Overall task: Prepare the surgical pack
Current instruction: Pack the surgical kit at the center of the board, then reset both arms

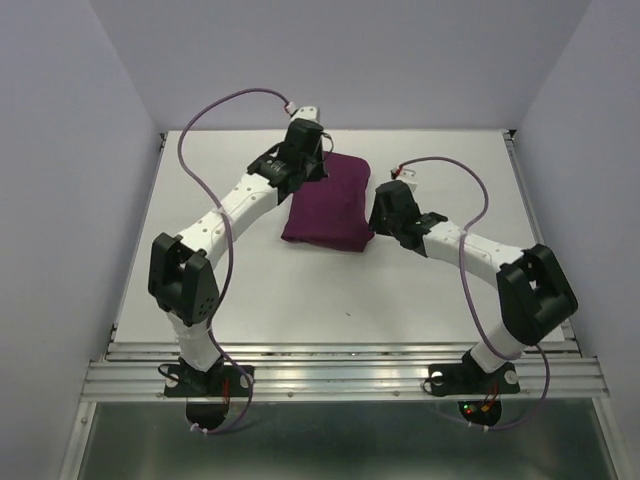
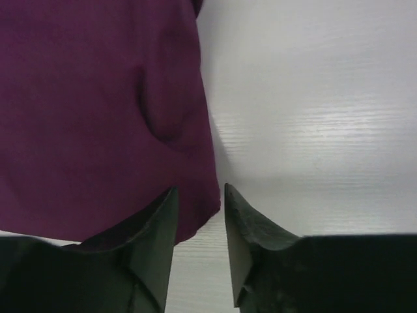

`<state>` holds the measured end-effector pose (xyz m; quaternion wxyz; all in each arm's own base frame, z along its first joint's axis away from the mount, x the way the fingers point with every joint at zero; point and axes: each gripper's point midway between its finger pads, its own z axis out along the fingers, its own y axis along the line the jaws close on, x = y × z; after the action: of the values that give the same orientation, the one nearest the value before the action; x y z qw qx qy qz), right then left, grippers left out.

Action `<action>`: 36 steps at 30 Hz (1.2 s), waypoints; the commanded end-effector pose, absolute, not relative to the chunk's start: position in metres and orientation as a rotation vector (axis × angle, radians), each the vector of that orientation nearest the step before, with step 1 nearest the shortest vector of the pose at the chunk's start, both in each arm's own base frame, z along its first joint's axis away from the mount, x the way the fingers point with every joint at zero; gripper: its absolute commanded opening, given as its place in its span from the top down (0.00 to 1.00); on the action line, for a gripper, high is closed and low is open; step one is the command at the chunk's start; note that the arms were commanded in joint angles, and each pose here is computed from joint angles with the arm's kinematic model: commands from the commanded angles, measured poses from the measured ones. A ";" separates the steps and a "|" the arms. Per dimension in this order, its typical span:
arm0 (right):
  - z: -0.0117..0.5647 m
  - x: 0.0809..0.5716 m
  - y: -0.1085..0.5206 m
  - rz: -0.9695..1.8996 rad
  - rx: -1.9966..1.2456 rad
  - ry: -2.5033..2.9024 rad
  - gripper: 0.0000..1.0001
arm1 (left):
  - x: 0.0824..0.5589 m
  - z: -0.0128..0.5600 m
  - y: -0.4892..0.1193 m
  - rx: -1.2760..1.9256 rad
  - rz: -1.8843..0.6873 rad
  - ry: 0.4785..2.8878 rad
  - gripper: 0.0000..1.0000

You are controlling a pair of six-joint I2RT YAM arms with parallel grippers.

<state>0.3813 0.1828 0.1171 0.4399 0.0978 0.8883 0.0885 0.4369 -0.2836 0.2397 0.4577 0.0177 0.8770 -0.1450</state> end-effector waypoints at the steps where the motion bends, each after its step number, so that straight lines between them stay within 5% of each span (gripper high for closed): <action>1: 0.126 0.402 0.212 0.264 0.201 2.180 0.63 | 0.430 0.189 -0.214 -0.073 -0.256 2.266 1.00; 9: 0.050 0.414 0.251 0.322 0.121 2.335 0.85 | 0.421 0.107 -0.128 -0.368 -0.227 2.406 1.00; 19: 0.053 0.396 0.239 0.306 0.148 2.329 0.86 | 0.399 0.046 -0.151 -0.399 -0.389 2.540 1.00; 20: 0.063 0.397 0.228 0.257 0.180 2.289 0.84 | 0.399 0.047 -0.152 -0.394 -0.392 2.540 1.00; 25: 0.137 0.399 0.155 0.055 0.315 2.085 0.35 | 0.401 0.071 -0.130 -0.434 -0.253 2.482 1.00; 27: 0.169 0.395 0.114 -0.057 0.414 1.984 0.09 | 0.406 0.087 -0.120 -0.466 -0.196 2.442 1.00; 29: 0.181 0.392 0.072 -0.138 0.491 1.950 0.00 | 0.408 0.106 -0.106 -0.494 -0.123 2.391 1.00; 36: 0.230 0.360 0.003 -0.253 0.646 1.809 0.00 | 0.415 0.169 -0.093 -0.485 -0.124 2.256 0.97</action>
<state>0.3852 0.0266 0.2287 0.5725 0.2670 0.7738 -0.0457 0.4030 -0.1046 0.1124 0.3423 -0.1841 0.9197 -0.0545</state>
